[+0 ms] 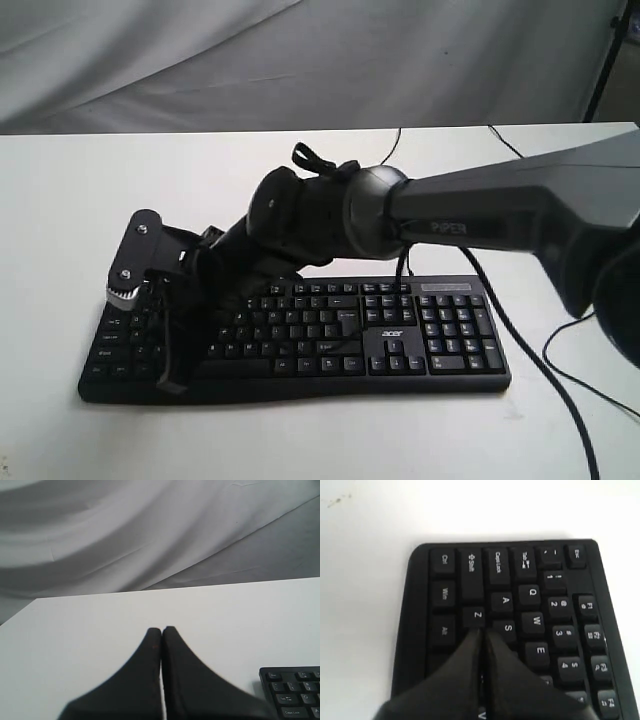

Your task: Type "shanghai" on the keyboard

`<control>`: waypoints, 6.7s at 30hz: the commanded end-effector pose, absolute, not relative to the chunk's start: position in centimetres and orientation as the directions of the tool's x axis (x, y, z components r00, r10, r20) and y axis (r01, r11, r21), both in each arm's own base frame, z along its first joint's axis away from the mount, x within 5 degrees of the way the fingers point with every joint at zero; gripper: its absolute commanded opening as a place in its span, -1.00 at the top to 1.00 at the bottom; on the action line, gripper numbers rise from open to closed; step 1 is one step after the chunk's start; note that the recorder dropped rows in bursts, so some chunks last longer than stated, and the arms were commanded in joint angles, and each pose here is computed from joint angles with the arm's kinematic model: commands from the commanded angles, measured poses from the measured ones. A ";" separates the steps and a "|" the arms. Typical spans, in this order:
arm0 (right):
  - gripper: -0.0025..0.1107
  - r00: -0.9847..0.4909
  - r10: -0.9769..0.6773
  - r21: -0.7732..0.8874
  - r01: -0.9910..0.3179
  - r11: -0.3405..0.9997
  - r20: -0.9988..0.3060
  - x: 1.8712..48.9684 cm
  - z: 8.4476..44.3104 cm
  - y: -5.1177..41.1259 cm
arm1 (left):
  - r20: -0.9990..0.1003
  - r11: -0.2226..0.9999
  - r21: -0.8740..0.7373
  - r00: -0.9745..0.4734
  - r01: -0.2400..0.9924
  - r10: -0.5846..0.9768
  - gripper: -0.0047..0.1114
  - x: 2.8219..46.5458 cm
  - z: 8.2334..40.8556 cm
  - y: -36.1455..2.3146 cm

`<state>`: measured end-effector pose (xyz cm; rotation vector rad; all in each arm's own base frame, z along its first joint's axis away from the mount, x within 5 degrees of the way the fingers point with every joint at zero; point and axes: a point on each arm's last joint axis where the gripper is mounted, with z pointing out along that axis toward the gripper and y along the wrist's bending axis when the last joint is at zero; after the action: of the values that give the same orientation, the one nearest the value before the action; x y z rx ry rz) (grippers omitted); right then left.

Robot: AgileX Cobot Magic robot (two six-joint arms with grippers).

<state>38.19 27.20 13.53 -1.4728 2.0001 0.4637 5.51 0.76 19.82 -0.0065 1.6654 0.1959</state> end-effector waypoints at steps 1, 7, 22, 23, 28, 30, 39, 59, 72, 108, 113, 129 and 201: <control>0.96 -0.199 -0.717 -0.047 -0.950 0.308 -0.667 39.0 13.5 28.7 | -0.988 0.986 0.121 -0.111 -0.116 0.108 0.91 5.6 19.6 0.7; 0.96 -0.180 -0.720 -0.058 -0.955 0.293 -0.671 40.2 13.5 30.1 | -0.988 0.986 0.121 -0.111 -0.116 0.108 0.91 5.6 19.6 0.7; 0.96 -0.187 -0.718 -0.075 -0.946 0.317 -0.670 40.6 12.8 30.2 | -0.988 0.986 0.121 -0.111 -0.116 0.108 0.91 5.6 19.6 0.7; 0.96 -0.185 -0.718 -0.080 -0.945 0.318 -0.671 40.7 12.8 30.2 | -0.988 0.986 0.121 -0.111 -0.116 0.108 0.91 5.6 19.6 0.7; 0.96 -0.181 -0.707 -0.088 -0.941 0.326 -0.684 40.6 12.8 30.6 | -0.988 0.986 0.121 -0.111 -0.116 0.108 0.91 5.6 19.6 0.7; 0.96 -0.182 -0.702 -0.094 -0.937 0.335 -0.688 40.7 12.9 30.7 | -0.988 0.986 0.121 -0.111 -0.116 0.108 0.91 5.6 19.6 0.7; 0.96 -0.182 -0.703 -0.096 -0.937 0.337 -0.687 40.7 12.7 30.8 | -0.988 0.986 0.121 -0.111 -0.116 0.108 0.91 5.6 19.6 0.7; 0.96 -0.164 -0.720 -0.096 -0.947 0.306 -0.674 40.5 12.0 30.8 | -0.988 0.986 0.121 -0.111 -0.116 0.108 0.91 5.6 19.6 0.7; 0.96 -0.167 -0.725 -0.089 -0.950 0.301 -0.669 40.5 11.6 30.7 | -0.988 0.986 0.121 -0.111 -0.116 0.108 0.91 5.6 19.6 0.7; 0.96 -0.152 -0.756 -0.008 -0.979 0.203 -0.637 40.2 15.8 27.6 | -0.988 0.986 0.121 -0.111 -0.116 0.108 0.91 5.6 19.6 0.7; 0.96 -0.199 -0.760 0.026 -0.972 0.234 -0.618 40.4 15.3 25.6 | -0.988 0.986 0.121 -0.111 -0.116 0.108 0.91 5.6 19.6 0.7; 0.96 -0.206 -0.755 -0.013 -0.962 0.273 -0.623 37.5 15.2 21.2 | -0.988 0.986 0.121 -0.111 -0.116 0.108 0.91 5.6 19.6 0.7; 0.96 -0.170 -0.766 -0.024 -0.972 0.235 -0.620 37.7 13.1 21.6 | -0.988 0.986 0.121 -0.111 -0.116 0.108 0.91 5.6 19.6 0.7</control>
<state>37.87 21.68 11.95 -1.5796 2.0259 0.5340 5.51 0.76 19.82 -0.0065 1.6654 0.1959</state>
